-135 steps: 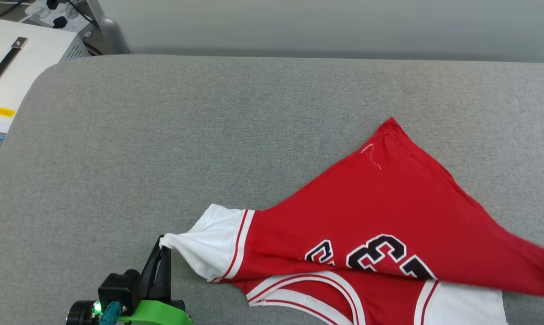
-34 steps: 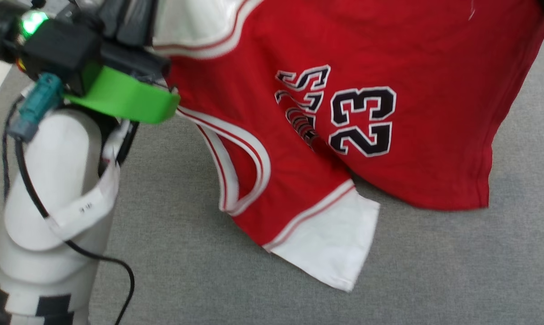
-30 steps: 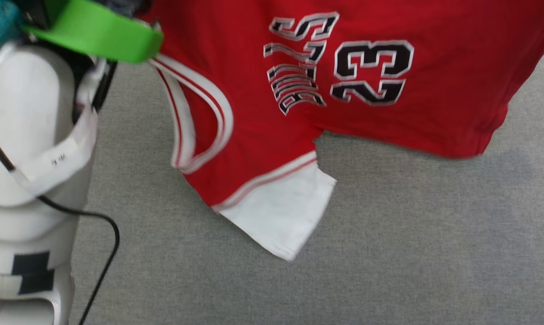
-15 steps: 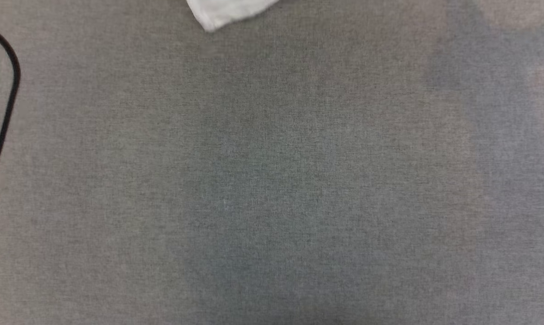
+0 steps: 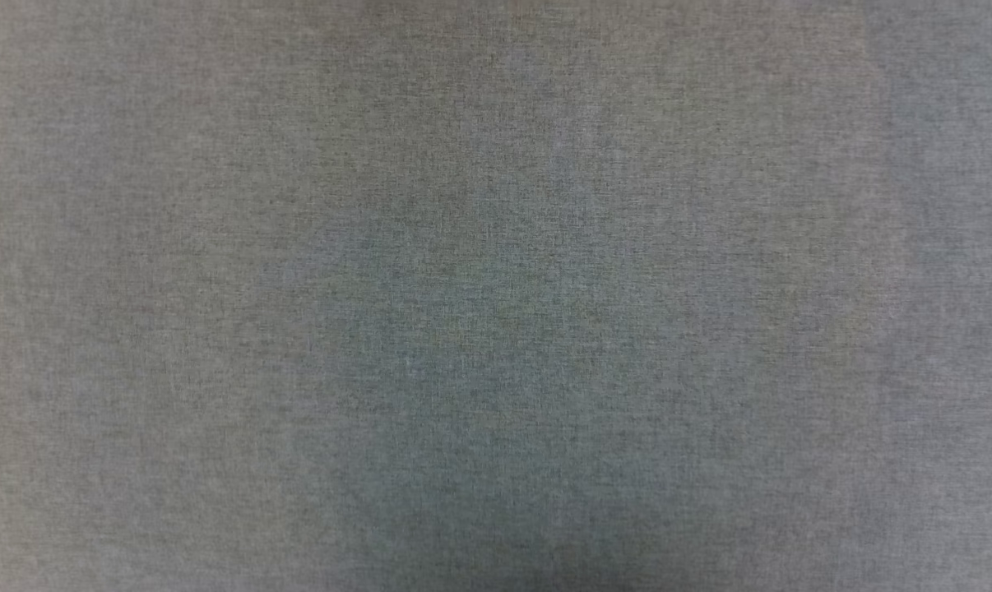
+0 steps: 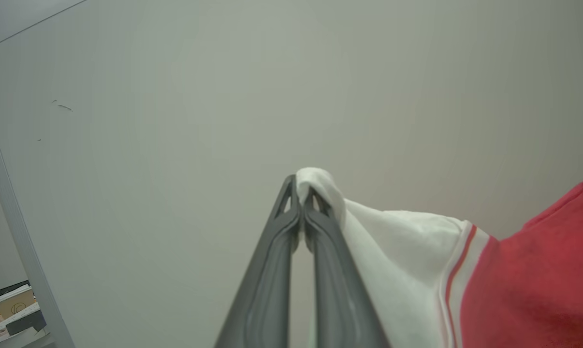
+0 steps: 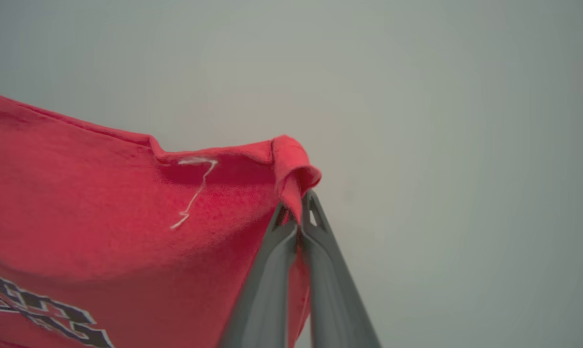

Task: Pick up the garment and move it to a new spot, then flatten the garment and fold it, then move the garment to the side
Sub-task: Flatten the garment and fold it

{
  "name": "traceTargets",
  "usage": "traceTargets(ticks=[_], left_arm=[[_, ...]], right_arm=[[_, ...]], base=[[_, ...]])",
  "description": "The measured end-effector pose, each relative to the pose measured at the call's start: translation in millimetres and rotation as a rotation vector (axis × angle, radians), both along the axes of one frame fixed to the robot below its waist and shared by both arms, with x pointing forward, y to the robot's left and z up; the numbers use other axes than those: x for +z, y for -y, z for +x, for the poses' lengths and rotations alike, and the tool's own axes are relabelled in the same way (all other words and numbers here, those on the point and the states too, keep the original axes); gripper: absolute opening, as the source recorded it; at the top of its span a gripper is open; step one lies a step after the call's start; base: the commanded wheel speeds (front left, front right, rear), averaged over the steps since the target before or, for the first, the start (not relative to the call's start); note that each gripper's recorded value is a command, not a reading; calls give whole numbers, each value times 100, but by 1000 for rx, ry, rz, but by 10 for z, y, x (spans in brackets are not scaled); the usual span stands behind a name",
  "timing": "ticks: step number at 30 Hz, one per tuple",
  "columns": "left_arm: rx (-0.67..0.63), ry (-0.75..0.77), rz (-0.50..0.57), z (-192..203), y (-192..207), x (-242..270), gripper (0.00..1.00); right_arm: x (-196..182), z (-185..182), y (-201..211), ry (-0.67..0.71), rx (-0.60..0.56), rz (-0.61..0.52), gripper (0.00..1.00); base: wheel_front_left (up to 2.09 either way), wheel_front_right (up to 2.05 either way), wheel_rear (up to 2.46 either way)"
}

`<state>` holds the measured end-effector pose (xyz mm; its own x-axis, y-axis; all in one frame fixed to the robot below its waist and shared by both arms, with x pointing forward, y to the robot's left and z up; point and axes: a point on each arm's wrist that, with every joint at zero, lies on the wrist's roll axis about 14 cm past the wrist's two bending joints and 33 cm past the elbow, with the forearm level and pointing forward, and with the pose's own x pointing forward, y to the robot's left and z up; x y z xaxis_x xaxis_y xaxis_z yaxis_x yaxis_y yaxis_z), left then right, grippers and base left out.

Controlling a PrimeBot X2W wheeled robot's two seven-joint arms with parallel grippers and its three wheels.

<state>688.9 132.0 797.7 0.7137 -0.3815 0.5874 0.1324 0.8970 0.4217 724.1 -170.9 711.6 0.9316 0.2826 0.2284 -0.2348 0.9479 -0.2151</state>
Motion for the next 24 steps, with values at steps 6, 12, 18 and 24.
traceTargets(ticks=[6, 12, 18, 24], left_arm=[[10, -160, -25, 174, -103, -774, 0], [-4, -258, -41, 9, -176, -1356, 0], [9, -347, -35, -414, -277, -1881, 0], [42, -449, -58, -998, -377, -2334, 0]], right_arm=[[-751, 22, -149, -139, 56, -4, 0], [-1366, -174, -173, -270, 91, -27, 0], [-1879, -569, -217, -399, 143, -23, 0], [-2201, -1064, -218, -498, 190, -17, 0]], base=[[0, 0, 0], [0, 0, 0], [0, 0, 0], [0, 0, 0]])
